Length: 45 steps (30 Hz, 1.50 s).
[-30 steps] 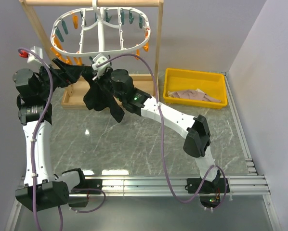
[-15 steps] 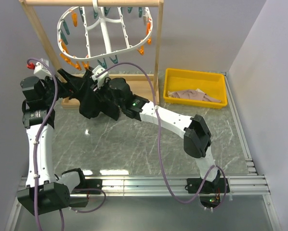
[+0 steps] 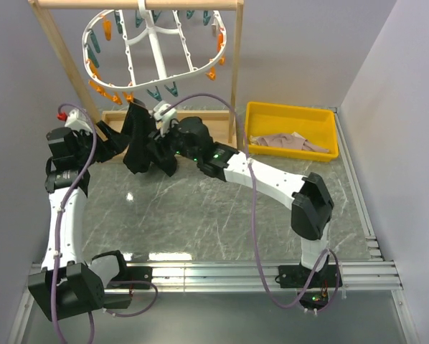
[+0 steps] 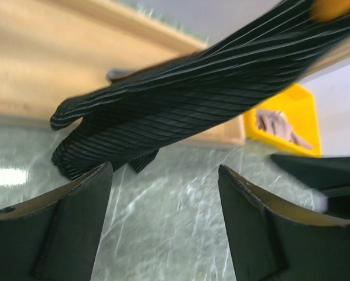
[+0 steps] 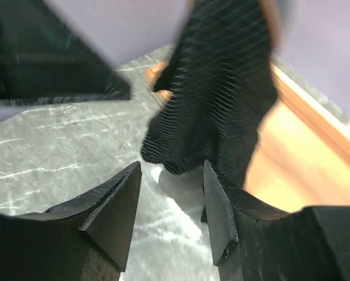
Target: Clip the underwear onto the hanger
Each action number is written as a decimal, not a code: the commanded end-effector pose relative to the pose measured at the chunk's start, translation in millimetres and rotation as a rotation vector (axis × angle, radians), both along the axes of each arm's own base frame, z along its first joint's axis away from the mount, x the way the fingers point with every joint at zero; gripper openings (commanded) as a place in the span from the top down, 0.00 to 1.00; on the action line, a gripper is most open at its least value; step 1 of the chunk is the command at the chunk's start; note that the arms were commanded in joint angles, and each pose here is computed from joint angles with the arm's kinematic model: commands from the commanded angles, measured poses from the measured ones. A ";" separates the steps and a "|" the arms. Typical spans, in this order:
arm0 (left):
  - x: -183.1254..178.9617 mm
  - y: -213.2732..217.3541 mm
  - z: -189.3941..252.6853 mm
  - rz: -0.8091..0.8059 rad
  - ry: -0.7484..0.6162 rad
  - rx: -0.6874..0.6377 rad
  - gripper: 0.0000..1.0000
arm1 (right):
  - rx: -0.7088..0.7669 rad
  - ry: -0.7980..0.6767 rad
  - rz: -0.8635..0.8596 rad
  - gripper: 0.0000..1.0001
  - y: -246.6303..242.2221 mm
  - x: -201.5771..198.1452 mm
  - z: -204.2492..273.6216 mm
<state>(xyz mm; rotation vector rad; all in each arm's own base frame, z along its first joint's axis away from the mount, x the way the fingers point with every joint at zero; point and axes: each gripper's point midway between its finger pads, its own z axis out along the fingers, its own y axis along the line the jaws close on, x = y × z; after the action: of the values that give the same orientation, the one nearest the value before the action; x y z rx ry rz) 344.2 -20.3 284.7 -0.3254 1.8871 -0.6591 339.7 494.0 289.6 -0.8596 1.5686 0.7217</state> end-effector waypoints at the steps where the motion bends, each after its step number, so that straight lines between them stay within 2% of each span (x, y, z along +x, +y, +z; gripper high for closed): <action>1: 3.3 0.3 -7.5 0.003 -0.037 0.053 0.23 | 0.093 0.081 -0.039 0.47 -37.0 3.0 32.8; 6: 17.6 -18.4 -31.4 -0.030 0.013 0.102 0.22 | 0.106 0.200 -0.090 0.50 -66.8 16.9 11.4; 10: 34.1 -26.4 -38.6 -0.019 0.004 0.155 0.21 | 0.123 0.294 -0.140 0.52 -83.2 31.7 -7.6; 15: 57.8 -18.8 -55.3 0.055 0.039 0.208 0.27 | 0.162 0.373 -0.181 0.52 -96.1 47.3 -17.4; 16: 60.3 -17.8 -57.8 0.053 0.042 0.216 0.31 | 0.176 0.382 -0.170 0.52 -95.7 48.3 -16.9; 17: 63.1 -18.5 -60.4 0.041 0.046 0.224 0.39 | 0.183 0.399 -0.174 0.52 -97.7 53.4 -21.7; 18: 64.8 -21.1 -56.3 0.021 0.035 0.229 0.57 | 0.211 0.414 -0.161 0.52 -95.1 54.7 -19.6; 20: 62.6 -22.5 -54.4 -0.017 0.029 0.266 0.76 | 0.222 0.453 -0.130 0.52 -92.3 61.0 -31.7; 21: 61.3 -20.8 -49.6 -0.021 0.020 0.286 0.92 | 0.238 0.474 -0.117 0.52 -89.7 62.6 -33.8; 23: 53.2 -13.5 -41.3 -0.019 -0.005 0.356 1.00 | 0.263 0.502 -0.059 0.52 -80.8 67.4 -40.0; 28: 37.8 1.5 -37.4 -0.025 -0.038 0.507 0.99 | 0.358 0.551 0.007 0.48 -64.7 81.4 -30.4; 33: 31.7 4.9 -33.3 -0.097 -0.076 0.575 1.00 | 0.457 0.645 -0.007 0.48 -48.1 102.4 -42.3; 40: 13.8 -13.1 -23.9 -0.287 -0.150 0.607 0.99 | 0.493 0.635 -0.102 0.48 -33.7 139.4 -60.5; 45: -7.0 -35.6 12.2 -0.409 -0.279 0.553 0.99 | 0.475 0.721 -0.111 0.49 -24.8 132.1 -98.5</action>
<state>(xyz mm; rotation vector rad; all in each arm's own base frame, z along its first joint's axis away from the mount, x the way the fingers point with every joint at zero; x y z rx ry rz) 349.5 -33.4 236.3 0.3311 1.9804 -0.3168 472.8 459.7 185.8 -0.1764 1.9535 1.3085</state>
